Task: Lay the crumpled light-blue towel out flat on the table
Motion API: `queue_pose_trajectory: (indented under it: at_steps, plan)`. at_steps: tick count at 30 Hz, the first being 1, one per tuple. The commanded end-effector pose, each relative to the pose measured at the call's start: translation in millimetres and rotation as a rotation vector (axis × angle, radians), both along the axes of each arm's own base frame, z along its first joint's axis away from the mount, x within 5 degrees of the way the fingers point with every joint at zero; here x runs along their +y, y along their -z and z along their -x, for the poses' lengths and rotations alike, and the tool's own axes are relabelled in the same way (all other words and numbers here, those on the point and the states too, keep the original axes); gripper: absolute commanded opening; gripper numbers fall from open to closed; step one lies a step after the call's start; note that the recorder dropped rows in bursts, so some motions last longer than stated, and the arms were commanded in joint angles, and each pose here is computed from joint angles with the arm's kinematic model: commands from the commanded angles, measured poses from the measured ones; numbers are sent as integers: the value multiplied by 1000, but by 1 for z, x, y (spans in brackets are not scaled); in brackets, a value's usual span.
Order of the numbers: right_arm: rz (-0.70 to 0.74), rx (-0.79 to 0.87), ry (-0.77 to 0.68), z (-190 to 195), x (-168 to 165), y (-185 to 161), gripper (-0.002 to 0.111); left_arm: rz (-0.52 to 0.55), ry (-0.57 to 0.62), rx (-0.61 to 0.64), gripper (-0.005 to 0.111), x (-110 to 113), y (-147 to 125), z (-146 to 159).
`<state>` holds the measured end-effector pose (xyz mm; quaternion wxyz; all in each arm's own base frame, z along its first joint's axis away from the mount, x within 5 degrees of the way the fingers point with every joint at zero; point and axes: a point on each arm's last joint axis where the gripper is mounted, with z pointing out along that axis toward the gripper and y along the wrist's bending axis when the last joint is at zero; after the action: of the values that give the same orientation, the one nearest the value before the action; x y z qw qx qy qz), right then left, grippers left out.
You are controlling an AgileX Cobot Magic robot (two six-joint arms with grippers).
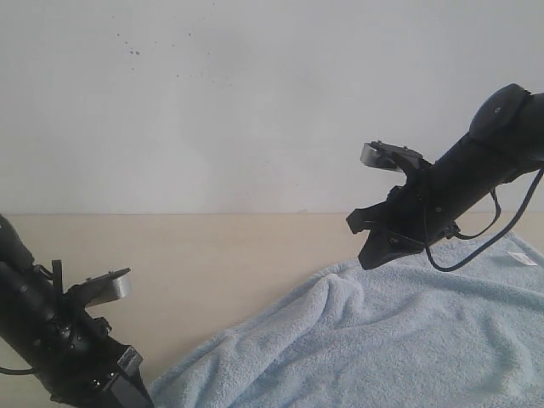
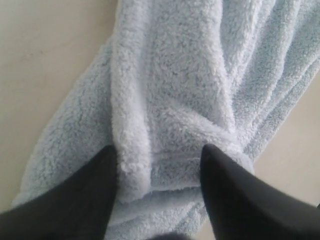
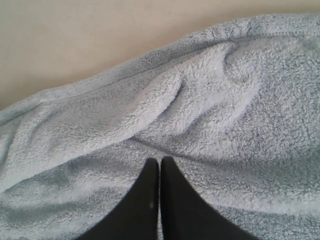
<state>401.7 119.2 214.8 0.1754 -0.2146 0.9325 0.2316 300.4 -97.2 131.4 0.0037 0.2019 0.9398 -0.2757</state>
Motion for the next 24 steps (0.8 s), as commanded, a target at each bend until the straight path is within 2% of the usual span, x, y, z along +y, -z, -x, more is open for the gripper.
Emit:
queue_pose_trajectory:
  at_steps: [1,3,7,8,13,16,20,24]
  plan:
    - [-4,-7,-4,2,1,-5,0,9,-13,-7,50,-1,-1,1]
    - [-4,-7,-4,2,1,-5,0,9,-13,-7,40,-1,-1,1]
    - [-4,-7,-4,2,1,-5,0,11,-2,-13,9,-1,-1,1]
    - [-4,-7,-4,2,1,-5,0,12,12,-22,4,-1,-1,1]
    - [-4,-5,-6,2,1,-5,0,6,8,-46,4,0,-1,-2]
    - [-5,-4,-6,2,1,-5,0,17,4,-103,4,-2,-14,-12]
    - [-4,-12,-4,2,1,-5,0,-11,-65,-283,4,8,-40,-32]
    - [2,-38,11,-1,0,-5,0,-115,-281,-529,4,37,-57,-58]
